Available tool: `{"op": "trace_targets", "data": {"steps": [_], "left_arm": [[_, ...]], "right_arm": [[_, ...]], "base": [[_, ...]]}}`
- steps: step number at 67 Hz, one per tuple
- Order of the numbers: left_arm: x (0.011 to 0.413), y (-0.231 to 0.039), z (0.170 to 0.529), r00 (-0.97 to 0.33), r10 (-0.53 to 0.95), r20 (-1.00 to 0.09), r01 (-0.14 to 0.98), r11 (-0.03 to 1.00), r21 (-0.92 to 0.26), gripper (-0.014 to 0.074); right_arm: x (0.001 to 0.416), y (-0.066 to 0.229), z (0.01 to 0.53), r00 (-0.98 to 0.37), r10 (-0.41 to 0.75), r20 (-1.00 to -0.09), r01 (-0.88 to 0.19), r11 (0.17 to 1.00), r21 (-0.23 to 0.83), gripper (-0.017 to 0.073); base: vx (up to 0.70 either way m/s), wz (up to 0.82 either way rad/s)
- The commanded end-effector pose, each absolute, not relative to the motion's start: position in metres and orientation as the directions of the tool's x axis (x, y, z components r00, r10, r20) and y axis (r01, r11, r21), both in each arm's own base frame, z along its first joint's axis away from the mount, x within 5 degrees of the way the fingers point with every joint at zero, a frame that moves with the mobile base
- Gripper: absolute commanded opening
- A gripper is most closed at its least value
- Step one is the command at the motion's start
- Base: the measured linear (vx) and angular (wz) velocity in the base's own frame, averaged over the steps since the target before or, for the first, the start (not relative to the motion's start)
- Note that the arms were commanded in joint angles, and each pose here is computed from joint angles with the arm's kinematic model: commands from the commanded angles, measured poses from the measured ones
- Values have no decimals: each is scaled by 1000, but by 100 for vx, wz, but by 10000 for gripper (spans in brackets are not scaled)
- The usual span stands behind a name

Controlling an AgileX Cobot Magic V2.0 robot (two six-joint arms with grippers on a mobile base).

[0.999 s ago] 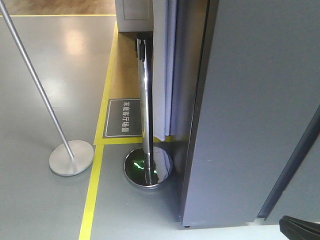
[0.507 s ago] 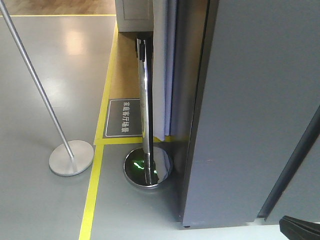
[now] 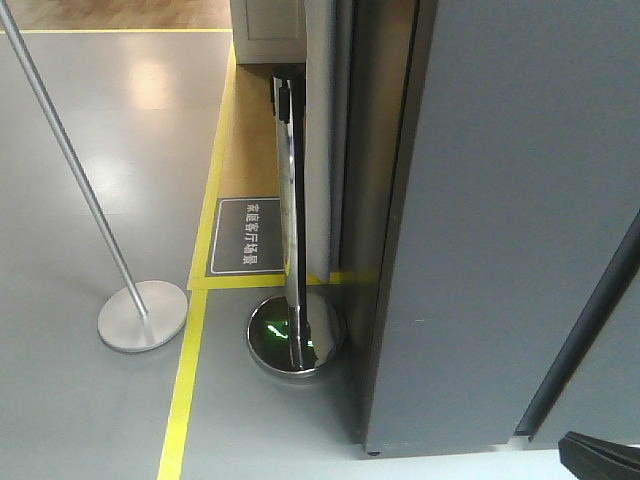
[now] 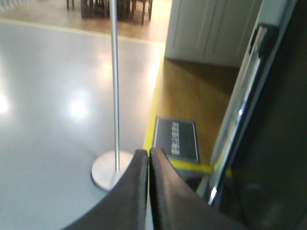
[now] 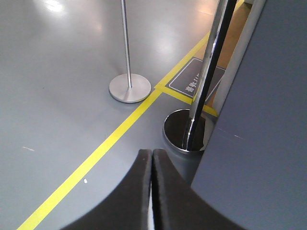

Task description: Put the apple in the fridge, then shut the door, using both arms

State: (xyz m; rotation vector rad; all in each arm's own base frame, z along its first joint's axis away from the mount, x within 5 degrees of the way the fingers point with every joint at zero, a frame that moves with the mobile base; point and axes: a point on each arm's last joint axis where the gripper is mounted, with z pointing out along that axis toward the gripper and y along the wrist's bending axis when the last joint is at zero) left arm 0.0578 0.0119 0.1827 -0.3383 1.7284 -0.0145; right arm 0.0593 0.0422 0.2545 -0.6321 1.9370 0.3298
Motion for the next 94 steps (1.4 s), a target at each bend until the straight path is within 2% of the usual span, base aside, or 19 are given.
{"op": "trace_targets", "data": {"steps": [1,14,28,79,94], "left_arm": [[54,10,184,-63,-217,-974,-182,962,-203,-8],[54,10,178,-136,-196,-971,-183,968,-170,-8],[54,10,179,-147,-143,-979,-158,980,-120,-8],[54,10,179,-147,-145,-979,-159,980,-121,-8],[54,10,179,-147,-145,-979,-159,980,-121,-8]], "right_arm": [[63,42,267,-284,-239,-929,-538,841,-52,-2],[63,42,267,-285,-239,-928,-539,841,-51,-2],[63,42,267,-285,-239,-928,-539,841,-51,-2],[63,42,267,-285,-238,-928,-539,841,-50,-2],[66,39,271,-235,-254,-938,-515,851,-102,-2]], "base": [[0,0],[0,0],[0,0],[0,0],[0,0]]}}
